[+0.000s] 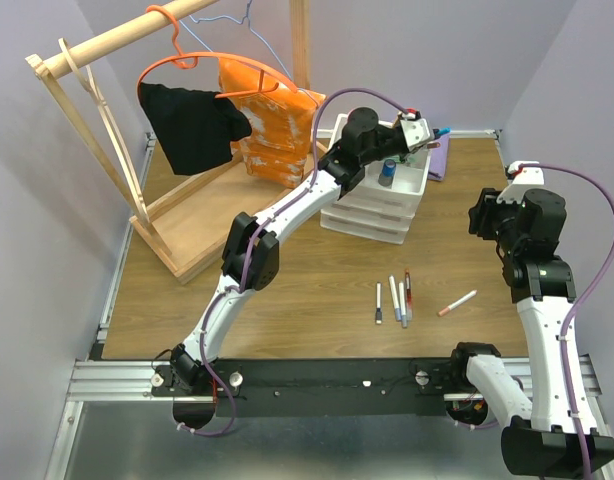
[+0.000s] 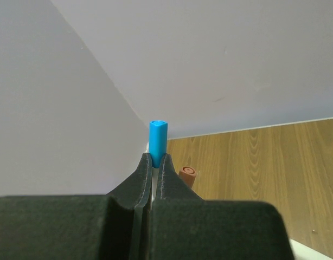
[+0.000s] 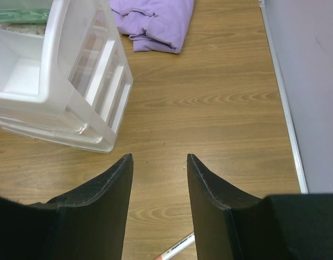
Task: Sort the stationery into containers
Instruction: Place the pen in the storage box, then pick up the pen from the center of the board.
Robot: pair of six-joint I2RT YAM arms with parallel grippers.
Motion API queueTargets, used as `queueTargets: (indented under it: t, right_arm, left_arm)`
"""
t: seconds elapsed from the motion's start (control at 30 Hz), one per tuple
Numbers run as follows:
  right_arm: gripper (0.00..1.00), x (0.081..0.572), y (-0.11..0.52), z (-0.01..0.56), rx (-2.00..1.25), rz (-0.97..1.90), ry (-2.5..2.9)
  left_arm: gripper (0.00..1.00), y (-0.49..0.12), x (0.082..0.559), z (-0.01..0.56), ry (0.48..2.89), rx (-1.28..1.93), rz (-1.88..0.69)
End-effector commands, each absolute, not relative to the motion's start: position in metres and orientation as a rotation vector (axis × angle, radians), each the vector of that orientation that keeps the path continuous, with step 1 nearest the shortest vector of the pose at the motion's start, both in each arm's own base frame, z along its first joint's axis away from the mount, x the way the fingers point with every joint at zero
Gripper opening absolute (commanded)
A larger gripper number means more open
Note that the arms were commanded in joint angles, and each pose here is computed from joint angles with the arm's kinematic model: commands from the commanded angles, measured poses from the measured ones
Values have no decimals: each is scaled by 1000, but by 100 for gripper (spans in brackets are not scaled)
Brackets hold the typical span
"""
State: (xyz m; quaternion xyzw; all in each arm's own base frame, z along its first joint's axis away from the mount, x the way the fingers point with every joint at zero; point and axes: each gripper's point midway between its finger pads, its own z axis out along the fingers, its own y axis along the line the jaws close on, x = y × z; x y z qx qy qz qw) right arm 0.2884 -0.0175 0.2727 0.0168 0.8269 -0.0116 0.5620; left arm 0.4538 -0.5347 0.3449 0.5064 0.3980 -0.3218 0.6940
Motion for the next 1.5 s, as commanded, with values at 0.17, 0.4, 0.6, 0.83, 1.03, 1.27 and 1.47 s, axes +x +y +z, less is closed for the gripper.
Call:
queueTargets:
  t: [0.17, 0.4, 0.6, 0.83, 1.03, 1.27, 1.47]
  right_arm:
    - [52, 289, -20, 274, 60, -29, 1929]
    - [52, 287, -19, 273, 58, -24, 1923]
    - [52, 283, -18, 272, 85, -7, 1915]
    - [52, 276, -18, 275, 84, -14, 1905]
    - [52, 269, -15, 268, 76, 2, 1915]
    - [52, 269, -8, 263, 59, 47, 1925]
    - [52, 265, -6, 263, 36, 49, 1941]
  left_arm:
    - [25, -521, 464, 361, 890, 1090, -646]
    - [50, -513, 456, 391, 850, 1061, -644]
    - [60, -501, 423, 446, 751, 1063, -656]
    - [63, -463, 324, 454, 731, 1217, -724]
    - [61, -409, 213, 308, 841, 1653, -746]
    - [52, -352, 159, 177, 611, 2240, -650]
    - [49, -366, 164, 119, 405, 2525, -582]
